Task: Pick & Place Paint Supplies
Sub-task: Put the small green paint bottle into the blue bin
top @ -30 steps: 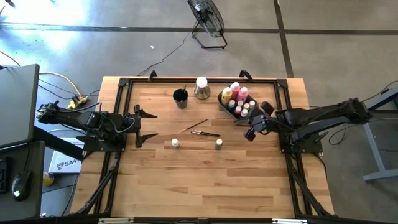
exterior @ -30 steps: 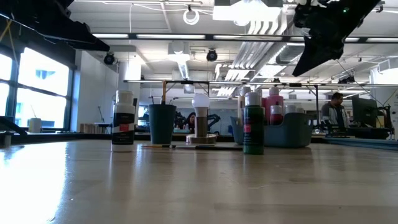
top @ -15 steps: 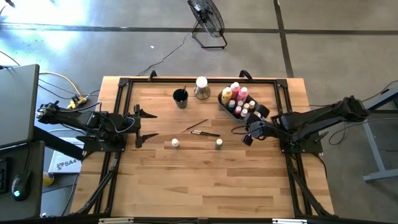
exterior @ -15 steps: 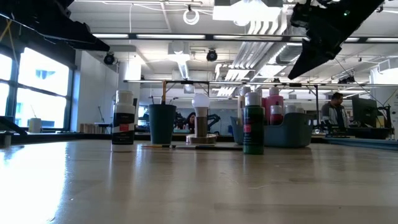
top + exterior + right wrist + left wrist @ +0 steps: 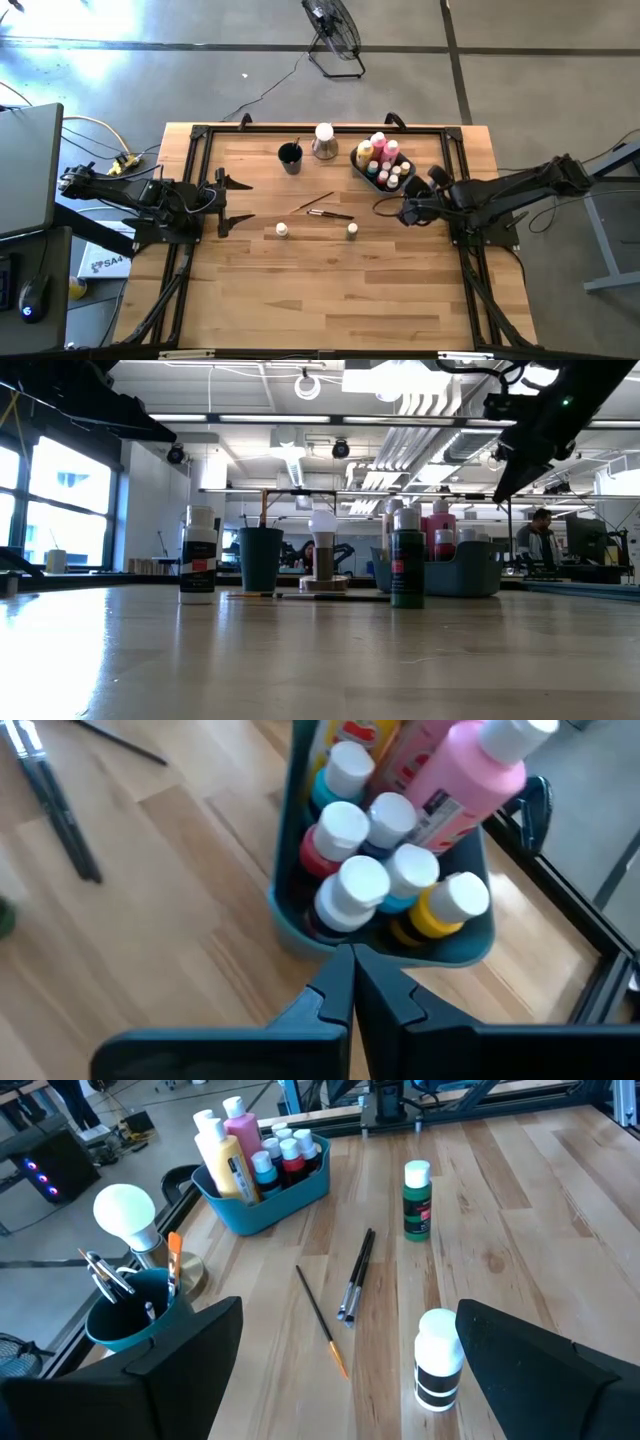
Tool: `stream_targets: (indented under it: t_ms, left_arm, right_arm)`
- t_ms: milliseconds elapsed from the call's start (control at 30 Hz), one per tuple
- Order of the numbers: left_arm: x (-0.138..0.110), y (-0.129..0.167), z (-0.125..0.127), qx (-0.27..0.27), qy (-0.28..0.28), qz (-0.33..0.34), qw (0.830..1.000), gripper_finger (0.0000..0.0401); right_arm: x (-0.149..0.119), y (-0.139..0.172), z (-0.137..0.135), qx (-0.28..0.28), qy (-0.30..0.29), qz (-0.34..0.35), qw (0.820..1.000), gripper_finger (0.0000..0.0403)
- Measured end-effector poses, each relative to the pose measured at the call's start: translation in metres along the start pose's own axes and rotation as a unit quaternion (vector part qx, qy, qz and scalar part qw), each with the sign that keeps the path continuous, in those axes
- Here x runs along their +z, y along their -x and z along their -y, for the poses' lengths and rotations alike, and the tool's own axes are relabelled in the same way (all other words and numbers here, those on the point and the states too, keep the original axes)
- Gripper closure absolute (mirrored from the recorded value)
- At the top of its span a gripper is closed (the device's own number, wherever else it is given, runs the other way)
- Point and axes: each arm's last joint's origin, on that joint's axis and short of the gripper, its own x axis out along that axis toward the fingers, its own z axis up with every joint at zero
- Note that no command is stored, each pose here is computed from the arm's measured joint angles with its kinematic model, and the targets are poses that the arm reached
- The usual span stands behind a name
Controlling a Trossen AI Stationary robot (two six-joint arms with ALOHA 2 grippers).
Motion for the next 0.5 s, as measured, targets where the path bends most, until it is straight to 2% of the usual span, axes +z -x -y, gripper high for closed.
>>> stream_targets:
  t_ms: [167, 267, 400, 500]
  left_arm:
    - [0.000, 0.000, 0.000, 0.000, 0.002, 0.000, 1.000, 0.0040]
    - [0.000, 0.000, 0.000, 0.000, 0.002, 0.000, 1.000, 0.0040]
    - [0.000, 0.000, 0.000, 0.000, 0.002, 0.000, 1.000, 0.0040]
    - [0.000, 0.000, 0.000, -0.001, 0.002, 0.000, 1.000, 0.0040]
  right_arm:
    - [0.002, -0.003, 0.003, -0.003, 0.003, -0.008, 1.000, 0.0401]
    - [0.002, -0.004, 0.002, 0.022, -0.005, -0.025, 0.999, 0.0401]
    - [0.010, -0.002, -0.009, 0.116, -0.012, -0.023, 0.993, 0.0401]
    - [0.017, 0.003, -0.021, 0.193, 0.020, 0.011, 0.981, 0.0401]
